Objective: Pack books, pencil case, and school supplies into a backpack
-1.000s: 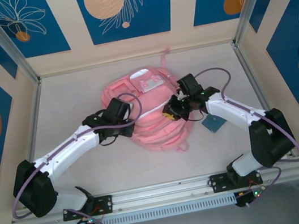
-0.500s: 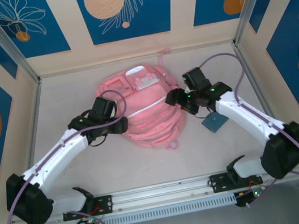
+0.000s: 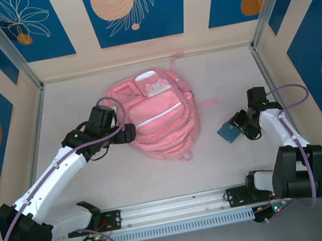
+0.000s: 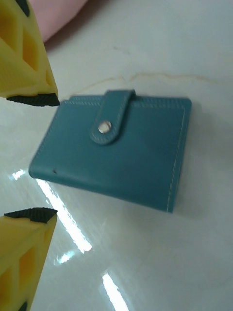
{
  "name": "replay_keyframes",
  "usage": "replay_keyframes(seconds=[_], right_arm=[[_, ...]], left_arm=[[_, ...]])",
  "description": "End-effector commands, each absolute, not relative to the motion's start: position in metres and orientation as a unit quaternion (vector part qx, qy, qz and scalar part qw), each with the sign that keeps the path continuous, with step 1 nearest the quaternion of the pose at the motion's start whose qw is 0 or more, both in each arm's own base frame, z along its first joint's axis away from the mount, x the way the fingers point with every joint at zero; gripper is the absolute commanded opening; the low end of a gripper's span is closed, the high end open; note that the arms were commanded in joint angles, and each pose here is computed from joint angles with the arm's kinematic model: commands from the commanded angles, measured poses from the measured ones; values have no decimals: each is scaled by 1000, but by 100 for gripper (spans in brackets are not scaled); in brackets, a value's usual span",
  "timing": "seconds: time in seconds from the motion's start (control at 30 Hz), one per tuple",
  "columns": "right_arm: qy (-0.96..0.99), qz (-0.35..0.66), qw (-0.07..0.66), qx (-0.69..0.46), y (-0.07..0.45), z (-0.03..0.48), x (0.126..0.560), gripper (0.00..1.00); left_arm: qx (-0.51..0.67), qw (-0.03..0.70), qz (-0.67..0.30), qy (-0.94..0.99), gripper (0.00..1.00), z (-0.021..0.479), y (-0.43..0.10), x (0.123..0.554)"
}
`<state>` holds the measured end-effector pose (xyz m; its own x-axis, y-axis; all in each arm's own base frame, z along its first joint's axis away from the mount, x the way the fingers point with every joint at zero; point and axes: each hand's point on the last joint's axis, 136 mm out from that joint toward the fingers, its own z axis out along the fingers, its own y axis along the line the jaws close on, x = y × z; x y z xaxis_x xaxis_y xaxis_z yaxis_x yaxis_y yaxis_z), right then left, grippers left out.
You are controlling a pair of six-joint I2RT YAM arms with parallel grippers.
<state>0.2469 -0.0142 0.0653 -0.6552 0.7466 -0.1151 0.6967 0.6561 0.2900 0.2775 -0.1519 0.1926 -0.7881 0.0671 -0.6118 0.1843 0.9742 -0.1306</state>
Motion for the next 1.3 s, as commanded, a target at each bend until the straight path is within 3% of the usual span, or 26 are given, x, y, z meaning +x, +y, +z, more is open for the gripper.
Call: replay_keyframes(seconds=[0.0, 0.53, 0.8, 1.07, 1.27], right_arm=[[903, 129, 97, 398, -14, 49, 248, 53], [893, 164, 58, 416, -10, 16, 255, 29], [894, 173, 79, 406, -7, 27, 261, 0], [880, 271, 179, 347, 19, 104, 276, 0], [862, 354, 209, 296, 44, 158, 279, 0]], left_arm=[[65, 317, -91, 942, 95, 192, -147, 275], [72, 309, -108, 942, 98, 194, -154, 274], [116, 295, -154, 936, 98, 203, -178, 272], [197, 280, -181, 922, 92, 210, -225, 276], [294, 262, -142, 908, 79, 200, -272, 282]])
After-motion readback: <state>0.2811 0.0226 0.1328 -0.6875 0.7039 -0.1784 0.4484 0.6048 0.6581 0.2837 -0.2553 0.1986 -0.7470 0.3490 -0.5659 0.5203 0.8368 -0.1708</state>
